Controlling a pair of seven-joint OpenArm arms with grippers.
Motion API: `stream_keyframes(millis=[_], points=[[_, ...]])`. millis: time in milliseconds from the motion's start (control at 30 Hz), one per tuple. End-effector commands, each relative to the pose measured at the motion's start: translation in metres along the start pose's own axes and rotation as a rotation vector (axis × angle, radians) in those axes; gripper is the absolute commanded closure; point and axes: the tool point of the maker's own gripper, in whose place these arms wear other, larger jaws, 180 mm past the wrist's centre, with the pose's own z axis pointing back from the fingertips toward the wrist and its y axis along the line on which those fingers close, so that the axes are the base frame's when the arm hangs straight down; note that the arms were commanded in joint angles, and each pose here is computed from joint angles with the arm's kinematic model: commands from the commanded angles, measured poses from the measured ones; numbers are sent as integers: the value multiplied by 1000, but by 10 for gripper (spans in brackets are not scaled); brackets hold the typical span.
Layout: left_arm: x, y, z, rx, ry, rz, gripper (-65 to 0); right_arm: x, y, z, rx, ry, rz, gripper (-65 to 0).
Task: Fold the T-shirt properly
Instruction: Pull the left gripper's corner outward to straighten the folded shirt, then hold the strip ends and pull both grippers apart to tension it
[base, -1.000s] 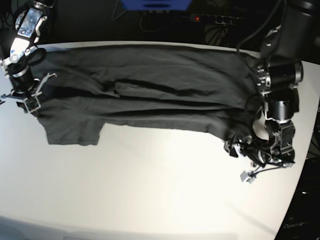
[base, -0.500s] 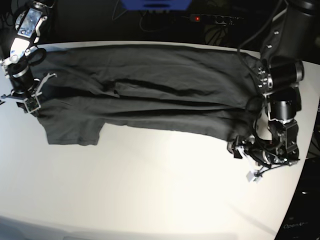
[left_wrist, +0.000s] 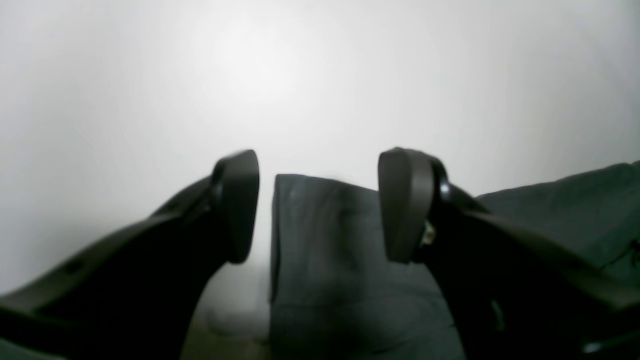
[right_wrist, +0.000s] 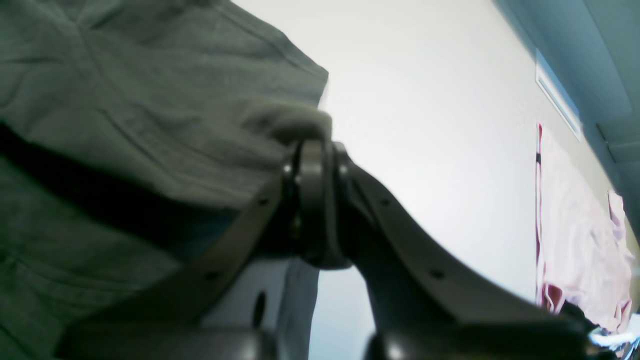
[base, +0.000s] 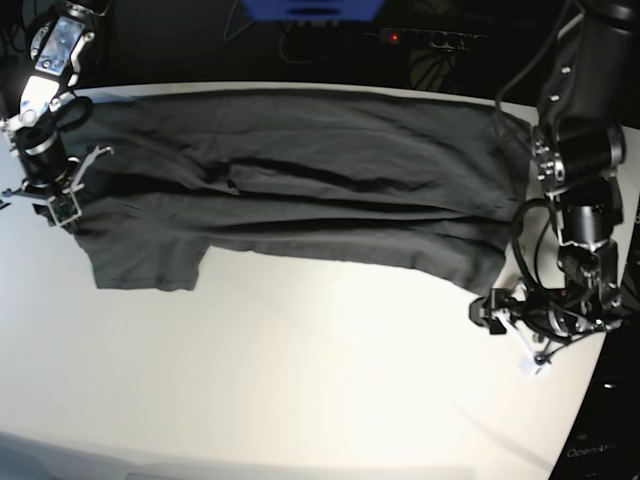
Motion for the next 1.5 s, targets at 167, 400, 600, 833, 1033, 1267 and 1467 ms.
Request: stream_keyframes(millis=[167, 400, 600, 833, 1033, 1267, 1467], points=[[15, 9, 9, 68, 12, -67, -372, 12, -11, 1, -27, -43, 12, -3], [8, 5, 2, 77, 40, -89, -372, 16, -14, -1, -36, -54, 11, -3], [8, -2, -3, 65, 42, -93, -372, 16, -14, -1, -35, -53, 11, -3], [9, -4, -6, 59, 26, -92, -372, 15, -13, -1, -34, -52, 11, -3], [-3, 0, -12, 102, 76, -128, -372, 15, -14, -1, -36, -50, 10, -3], [-9, -2, -16, 103, 93, -135, -370, 15, -14, -1, -36, -52, 10, -3], [-17, -2, -18, 100, 106, -130, -364, 16, -15, -1, -37, -53, 10, -3]])
